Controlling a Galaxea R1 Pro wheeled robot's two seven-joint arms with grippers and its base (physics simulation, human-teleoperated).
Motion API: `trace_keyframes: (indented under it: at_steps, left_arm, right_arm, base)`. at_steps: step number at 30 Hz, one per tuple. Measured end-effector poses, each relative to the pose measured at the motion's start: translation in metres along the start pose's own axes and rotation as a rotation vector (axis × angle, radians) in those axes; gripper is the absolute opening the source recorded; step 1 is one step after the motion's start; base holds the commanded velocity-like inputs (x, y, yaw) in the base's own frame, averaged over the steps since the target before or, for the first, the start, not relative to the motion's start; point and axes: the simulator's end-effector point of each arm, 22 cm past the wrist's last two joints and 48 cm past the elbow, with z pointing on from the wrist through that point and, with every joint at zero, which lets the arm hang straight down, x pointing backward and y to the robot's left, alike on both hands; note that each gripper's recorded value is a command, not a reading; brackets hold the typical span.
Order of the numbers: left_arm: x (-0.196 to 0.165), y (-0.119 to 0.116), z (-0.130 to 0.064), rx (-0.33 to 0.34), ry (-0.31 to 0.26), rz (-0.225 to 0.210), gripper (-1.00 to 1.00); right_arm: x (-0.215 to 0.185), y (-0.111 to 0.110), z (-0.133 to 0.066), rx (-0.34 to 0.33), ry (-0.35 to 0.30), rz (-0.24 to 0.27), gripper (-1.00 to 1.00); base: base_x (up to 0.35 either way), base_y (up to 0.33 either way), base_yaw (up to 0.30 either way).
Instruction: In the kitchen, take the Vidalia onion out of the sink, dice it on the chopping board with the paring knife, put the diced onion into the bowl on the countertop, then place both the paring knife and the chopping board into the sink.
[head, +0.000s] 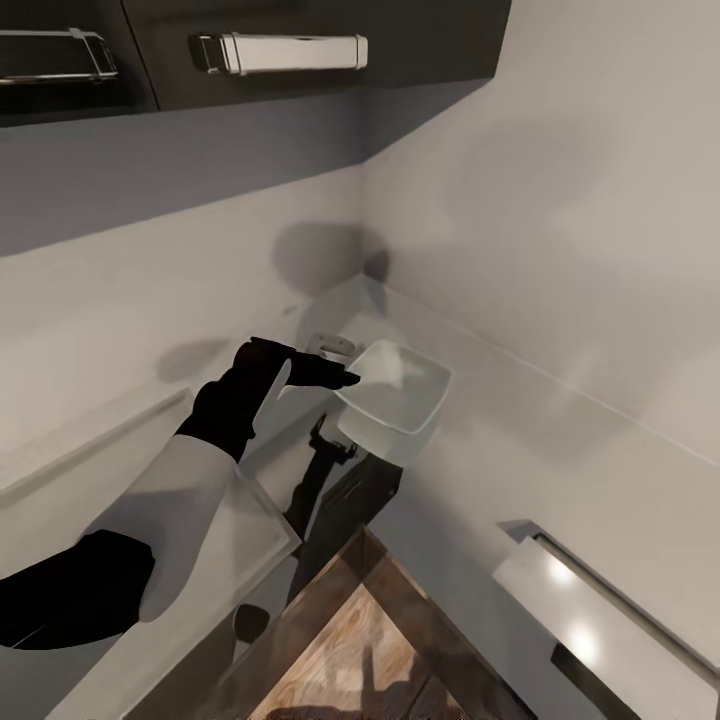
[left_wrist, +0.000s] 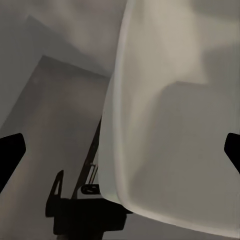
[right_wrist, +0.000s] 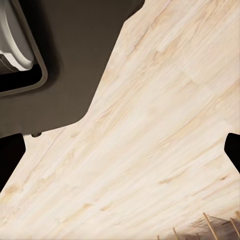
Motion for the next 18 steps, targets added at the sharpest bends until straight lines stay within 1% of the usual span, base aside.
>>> trace_keyframes:
  at_steps: [18]
  left_arm:
    - [0.016, 0.003, 0.015, 0.007, 0.026, -0.013, 1.00]
  right_arm:
    - [0.011, 0.000, -0.002, 0.001, 0.029, -0.002, 1.00]
  base:
    - [0.000, 0.000, 0.000]
